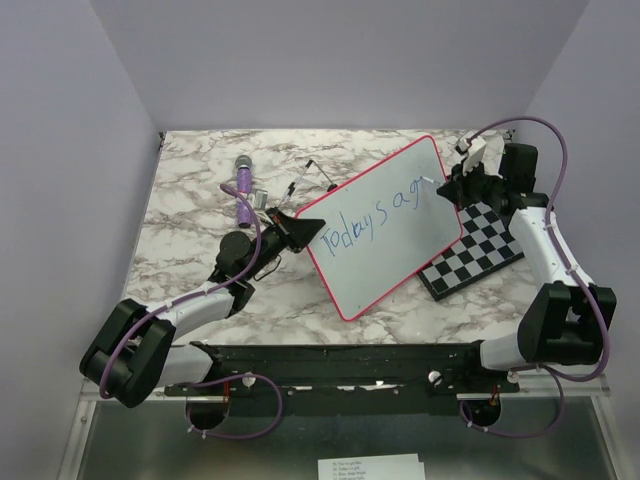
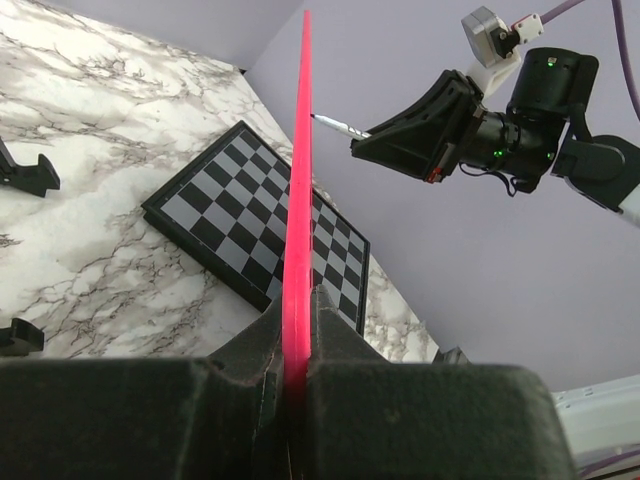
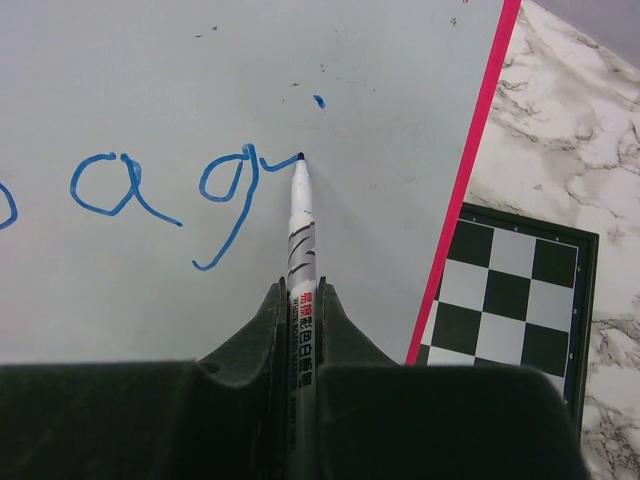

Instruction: Write a sentence on the whiteboard

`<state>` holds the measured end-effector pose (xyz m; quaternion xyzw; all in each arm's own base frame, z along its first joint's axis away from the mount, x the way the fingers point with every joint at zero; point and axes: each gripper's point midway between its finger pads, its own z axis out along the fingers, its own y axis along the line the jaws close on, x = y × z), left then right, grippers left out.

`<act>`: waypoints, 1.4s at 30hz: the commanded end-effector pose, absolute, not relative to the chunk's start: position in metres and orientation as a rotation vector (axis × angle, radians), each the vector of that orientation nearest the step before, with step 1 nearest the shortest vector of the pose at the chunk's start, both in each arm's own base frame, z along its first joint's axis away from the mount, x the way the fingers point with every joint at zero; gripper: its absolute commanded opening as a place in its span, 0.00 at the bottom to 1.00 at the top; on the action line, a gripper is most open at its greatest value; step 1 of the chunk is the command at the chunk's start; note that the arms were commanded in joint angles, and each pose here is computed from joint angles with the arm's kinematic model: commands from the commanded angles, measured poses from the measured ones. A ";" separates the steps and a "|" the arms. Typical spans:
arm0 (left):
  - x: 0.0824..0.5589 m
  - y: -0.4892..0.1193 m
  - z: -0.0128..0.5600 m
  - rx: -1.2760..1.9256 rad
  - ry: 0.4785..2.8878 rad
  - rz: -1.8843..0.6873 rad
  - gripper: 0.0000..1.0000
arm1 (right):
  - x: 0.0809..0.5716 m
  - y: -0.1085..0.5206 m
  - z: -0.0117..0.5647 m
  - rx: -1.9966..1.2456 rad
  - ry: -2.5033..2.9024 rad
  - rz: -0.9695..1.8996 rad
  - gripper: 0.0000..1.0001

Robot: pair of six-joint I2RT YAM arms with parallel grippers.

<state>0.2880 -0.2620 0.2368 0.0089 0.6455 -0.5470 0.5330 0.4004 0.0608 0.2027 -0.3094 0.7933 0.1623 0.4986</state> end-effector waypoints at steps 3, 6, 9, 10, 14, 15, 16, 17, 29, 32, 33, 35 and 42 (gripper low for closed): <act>0.277 -0.267 0.284 0.117 1.368 -1.365 0.00 | 0.408 0.055 0.207 -0.720 1.930 0.368 0.01; 0.276 -0.266 0.285 0.118 1.363 -1.366 0.00 | 0.402 0.056 0.199 -0.742 1.937 0.380 0.01; 0.277 -0.266 0.284 0.118 1.366 -1.363 0.00 | 0.394 0.057 0.189 -0.774 1.948 0.380 0.00; 0.276 -0.265 0.284 0.116 1.366 -1.362 0.00 | 0.391 0.056 0.186 -0.786 1.954 0.374 0.01; 0.277 -0.266 0.283 0.114 1.365 -1.366 0.00 | 0.380 0.057 0.177 -0.813 1.970 0.379 0.01; 0.277 -0.266 0.283 0.114 1.365 -1.366 0.00 | 0.378 0.057 0.176 -0.819 1.971 0.378 0.00; 0.276 -0.266 0.284 0.114 1.364 -1.368 0.00 | 0.376 0.057 0.176 -0.826 1.972 0.378 0.01; 0.276 -0.265 0.283 0.112 1.366 -1.367 0.00 | 0.375 0.056 0.175 -0.825 1.977 0.373 0.01; 0.275 -0.264 0.283 0.112 1.363 -1.365 0.00 | 0.400 0.045 0.202 -0.761 1.953 0.309 0.01; 0.275 -0.264 0.283 0.113 1.365 -1.364 0.00 | 0.403 0.049 0.216 -0.750 1.921 0.326 0.01; 0.275 -0.264 0.283 0.112 1.365 -1.363 0.00 | 0.404 0.050 0.218 -0.748 1.913 0.329 0.01; 0.275 -0.264 0.283 0.113 1.365 -1.363 0.00 | 0.409 0.050 0.224 -0.729 1.900 0.328 0.01; 0.275 -0.264 0.282 0.112 1.367 -1.364 0.00 | 0.429 0.041 0.225 -0.671 1.917 0.293 0.01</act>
